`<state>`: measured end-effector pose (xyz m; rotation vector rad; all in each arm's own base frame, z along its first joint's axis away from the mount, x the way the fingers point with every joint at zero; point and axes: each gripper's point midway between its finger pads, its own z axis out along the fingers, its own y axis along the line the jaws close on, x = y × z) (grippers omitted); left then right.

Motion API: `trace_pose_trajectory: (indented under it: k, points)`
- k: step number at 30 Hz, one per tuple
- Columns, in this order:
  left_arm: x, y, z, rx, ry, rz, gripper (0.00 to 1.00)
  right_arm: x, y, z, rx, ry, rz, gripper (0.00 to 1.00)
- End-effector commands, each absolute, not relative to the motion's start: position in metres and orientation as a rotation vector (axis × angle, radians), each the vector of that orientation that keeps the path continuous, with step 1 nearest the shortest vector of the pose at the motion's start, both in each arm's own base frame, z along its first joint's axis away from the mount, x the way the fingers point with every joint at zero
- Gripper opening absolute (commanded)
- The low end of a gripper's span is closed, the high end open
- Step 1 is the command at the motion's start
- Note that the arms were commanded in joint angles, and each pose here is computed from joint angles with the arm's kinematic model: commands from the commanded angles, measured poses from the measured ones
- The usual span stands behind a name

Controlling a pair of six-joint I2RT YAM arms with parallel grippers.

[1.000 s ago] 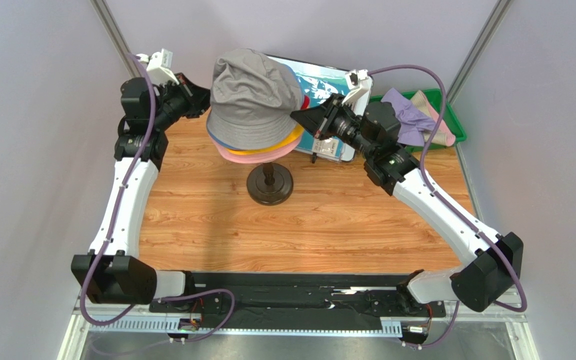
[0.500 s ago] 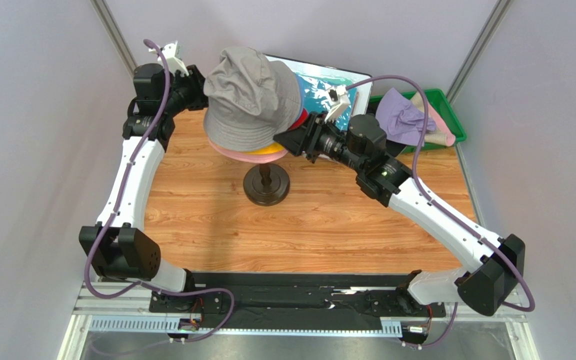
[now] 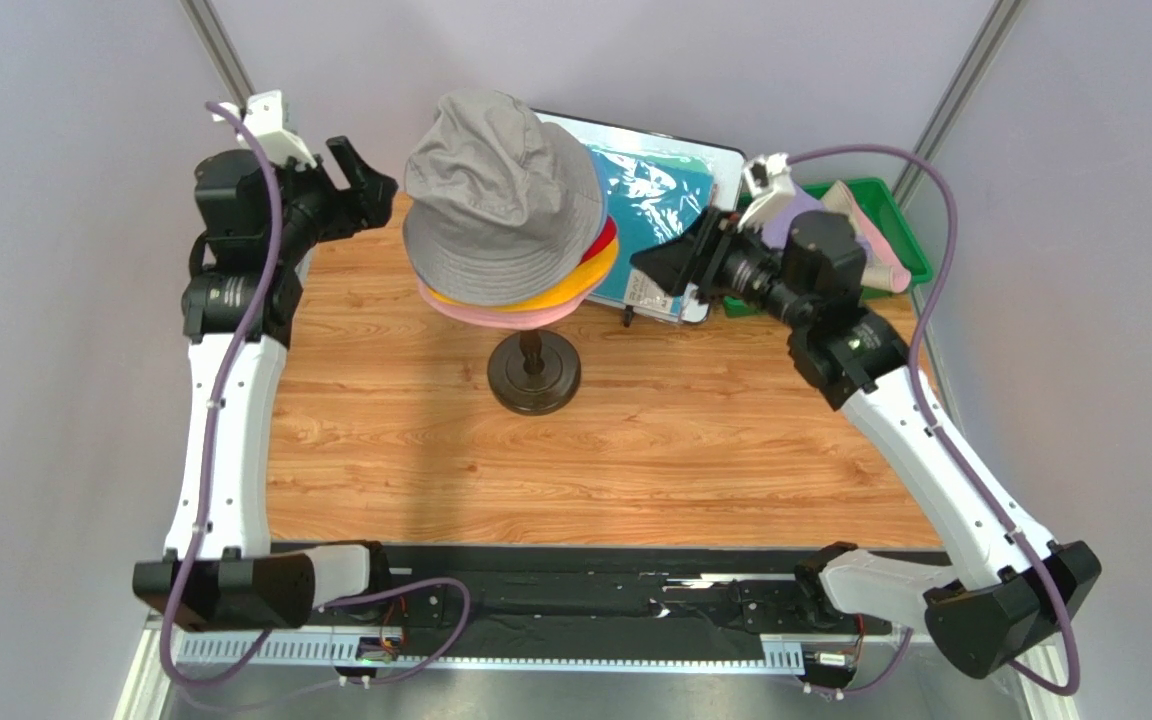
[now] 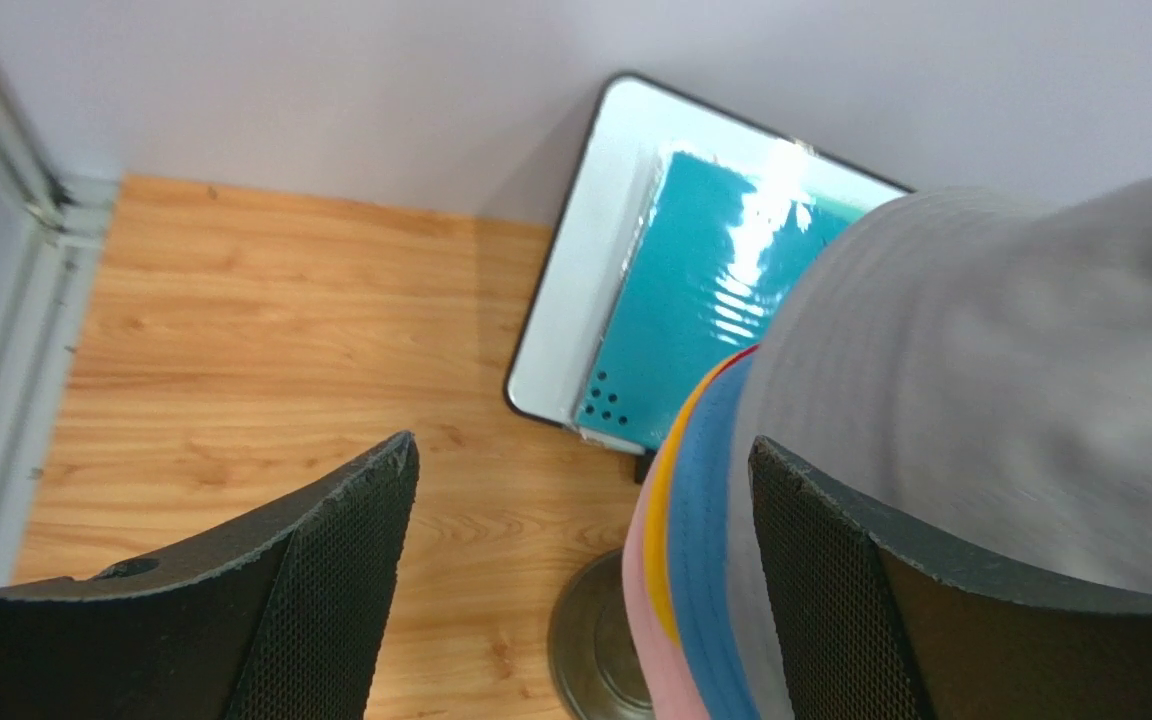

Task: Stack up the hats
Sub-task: Stack the hat on the hat.

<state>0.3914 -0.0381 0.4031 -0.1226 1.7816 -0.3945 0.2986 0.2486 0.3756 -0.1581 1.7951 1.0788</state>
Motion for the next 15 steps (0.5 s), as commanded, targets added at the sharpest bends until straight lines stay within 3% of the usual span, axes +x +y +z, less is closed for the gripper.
trace_pose_trajectory:
  k: [1,7,9,15]
  points:
    - [0.351,-0.024,0.467,-0.116,1.597,-0.251,0.86,0.308,0.250,0.445,-0.311,1.616,1.164,0.58]
    - [0.307,-0.071,0.523,0.020,1.440,-0.367,0.86,0.331,0.267,0.487,-0.390,1.468,1.293,0.58]
    - [0.298,-0.095,0.535,0.096,1.412,-0.446,0.92,0.345,0.276,0.492,-0.403,1.447,1.323,0.58]
    - [0.317,-0.132,0.528,0.200,1.463,-0.535,0.93,0.379,0.299,0.484,-0.429,1.449,1.423,0.57]
